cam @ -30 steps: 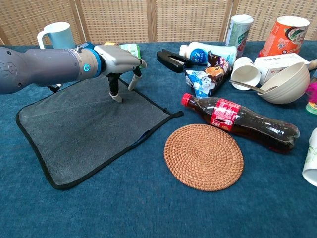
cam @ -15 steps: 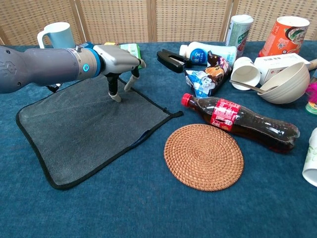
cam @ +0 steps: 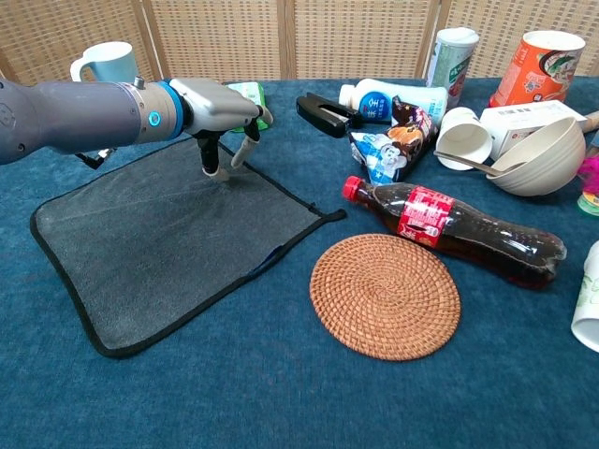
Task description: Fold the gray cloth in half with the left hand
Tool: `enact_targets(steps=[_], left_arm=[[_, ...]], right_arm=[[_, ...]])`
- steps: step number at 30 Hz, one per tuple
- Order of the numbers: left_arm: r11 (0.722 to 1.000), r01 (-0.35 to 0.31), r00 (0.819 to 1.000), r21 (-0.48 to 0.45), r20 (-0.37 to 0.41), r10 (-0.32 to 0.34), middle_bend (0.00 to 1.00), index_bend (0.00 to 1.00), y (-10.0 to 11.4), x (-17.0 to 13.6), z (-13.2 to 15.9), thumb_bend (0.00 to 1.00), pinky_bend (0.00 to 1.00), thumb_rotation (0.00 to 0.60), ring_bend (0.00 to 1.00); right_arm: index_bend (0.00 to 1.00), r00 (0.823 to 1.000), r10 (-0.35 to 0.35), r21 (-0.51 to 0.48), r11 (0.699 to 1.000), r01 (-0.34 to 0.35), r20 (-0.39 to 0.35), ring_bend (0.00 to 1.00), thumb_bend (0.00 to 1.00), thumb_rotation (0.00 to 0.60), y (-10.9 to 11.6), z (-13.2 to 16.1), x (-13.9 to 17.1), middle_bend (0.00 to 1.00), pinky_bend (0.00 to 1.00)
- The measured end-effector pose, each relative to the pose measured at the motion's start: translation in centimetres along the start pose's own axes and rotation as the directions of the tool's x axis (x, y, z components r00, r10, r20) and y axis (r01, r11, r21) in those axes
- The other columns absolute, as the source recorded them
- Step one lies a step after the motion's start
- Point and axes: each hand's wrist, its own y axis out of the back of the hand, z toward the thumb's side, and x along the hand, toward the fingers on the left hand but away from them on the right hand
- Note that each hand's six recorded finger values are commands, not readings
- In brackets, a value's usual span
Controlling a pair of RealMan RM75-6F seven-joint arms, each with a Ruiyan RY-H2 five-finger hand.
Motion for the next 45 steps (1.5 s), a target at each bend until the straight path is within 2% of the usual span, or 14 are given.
enact_targets(steps=[11,21,37,45], left_arm=[[1.000,-0.001,1.000,-0.002,0.012,0.001,0.00,0.42,0.4,0.3,0.0,0.34,0.06,0.600,0.00],[0.999,0.033,0.999,0.015,0.043,-0.034,0.00,0.42,1.3,0.9,0.5,0.34,0.05,0.600,0.00],[0.997,0.057,0.997,0.046,0.044,-0.059,0.00,0.43,0.8,1.2,0.8,0.34,0.05,0.600,0.00],[0.997,0.063,0.997,0.050,0.045,-0.065,0.00,0.48,0.7,1.0,0.9,0.34,0.05,0.600,0.00]], right_arm=[[0.03,1.000,0.000,0.006,1.000,0.000,-0.001,0.00,0.00,0.600,0.0,0.1,0.0,0.00,0.00],[0.03,1.000,-0.002,0.010,1.000,0.002,0.002,0.00,0.00,0.600,0.0,0.1,0.0,0.00,0.00],[0.03,1.000,-0.003,0.005,1.000,0.003,0.003,0.00,0.00,0.600,0.0,0.1,0.0,0.00,0.00],[0.03,1.000,-0.007,0.001,1.000,0.007,-0.001,0.00,0.00,0.600,0.2,0.1,0.1,0.00,0.00]])
